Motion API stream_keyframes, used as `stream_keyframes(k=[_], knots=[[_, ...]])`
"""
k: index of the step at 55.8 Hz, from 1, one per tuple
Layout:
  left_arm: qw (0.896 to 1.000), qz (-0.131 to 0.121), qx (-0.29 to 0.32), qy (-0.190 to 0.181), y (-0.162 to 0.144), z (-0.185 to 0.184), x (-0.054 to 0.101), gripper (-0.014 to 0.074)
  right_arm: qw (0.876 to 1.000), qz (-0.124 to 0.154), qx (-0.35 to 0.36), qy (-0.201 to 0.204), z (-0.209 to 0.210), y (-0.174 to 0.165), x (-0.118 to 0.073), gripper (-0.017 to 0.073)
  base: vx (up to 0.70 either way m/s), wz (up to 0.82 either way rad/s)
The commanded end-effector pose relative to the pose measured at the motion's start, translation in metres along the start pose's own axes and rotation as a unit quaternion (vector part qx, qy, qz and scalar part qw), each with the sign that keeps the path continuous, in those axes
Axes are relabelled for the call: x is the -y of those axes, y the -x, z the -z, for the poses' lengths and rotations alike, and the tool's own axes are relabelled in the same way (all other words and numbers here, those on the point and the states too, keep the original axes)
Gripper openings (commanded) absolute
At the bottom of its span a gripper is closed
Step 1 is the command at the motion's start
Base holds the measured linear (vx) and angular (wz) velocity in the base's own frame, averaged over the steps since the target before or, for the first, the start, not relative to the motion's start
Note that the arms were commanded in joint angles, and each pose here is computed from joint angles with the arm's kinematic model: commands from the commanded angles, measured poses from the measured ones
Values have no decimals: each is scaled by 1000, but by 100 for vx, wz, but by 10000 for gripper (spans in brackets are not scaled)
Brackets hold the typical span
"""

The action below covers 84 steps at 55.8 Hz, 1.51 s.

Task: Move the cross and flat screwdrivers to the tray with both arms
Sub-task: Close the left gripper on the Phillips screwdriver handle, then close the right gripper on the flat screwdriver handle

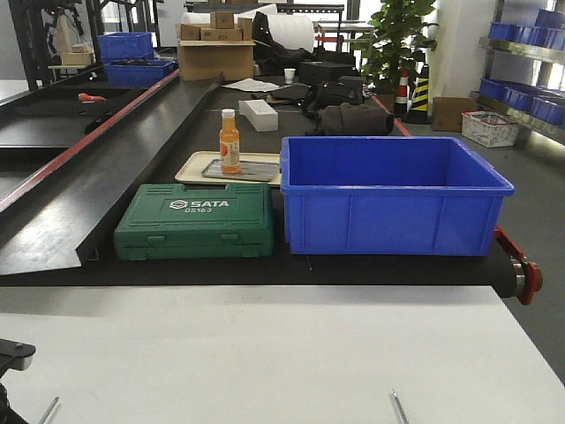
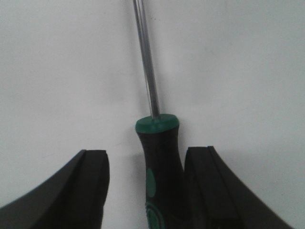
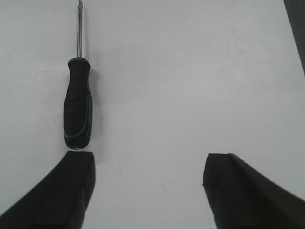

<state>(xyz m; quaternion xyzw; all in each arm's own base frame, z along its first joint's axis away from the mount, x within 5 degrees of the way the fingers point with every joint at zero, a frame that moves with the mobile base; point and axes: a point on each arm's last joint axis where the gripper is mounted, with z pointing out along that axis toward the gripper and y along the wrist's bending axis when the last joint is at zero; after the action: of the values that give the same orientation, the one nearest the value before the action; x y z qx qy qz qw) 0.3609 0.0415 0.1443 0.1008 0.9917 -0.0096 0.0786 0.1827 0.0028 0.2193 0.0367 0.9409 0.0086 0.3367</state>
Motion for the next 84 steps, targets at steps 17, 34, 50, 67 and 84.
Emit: stream_keyframes(k=[17,34,50,67,84], knots=[[999,10,32,-23,11,-2,2,473,999,6,44,5,7,15,-2,552,0,0],[999,17,28,-24,12,-14,2,473,999,6,43,5,7,15,-2,552,0,0],[999,19,13,-33,9,-15,3,460,999,11,34,3,7,15,-1,552,0,0],[998,25,-11,-49,5,-14,6,148,1000,28,-9,-1,14,60,-6,552,0,0],[991,82,5,-101,9,-13,15,-3,996,34,-75,36,-10,118,-19,552,0,0]])
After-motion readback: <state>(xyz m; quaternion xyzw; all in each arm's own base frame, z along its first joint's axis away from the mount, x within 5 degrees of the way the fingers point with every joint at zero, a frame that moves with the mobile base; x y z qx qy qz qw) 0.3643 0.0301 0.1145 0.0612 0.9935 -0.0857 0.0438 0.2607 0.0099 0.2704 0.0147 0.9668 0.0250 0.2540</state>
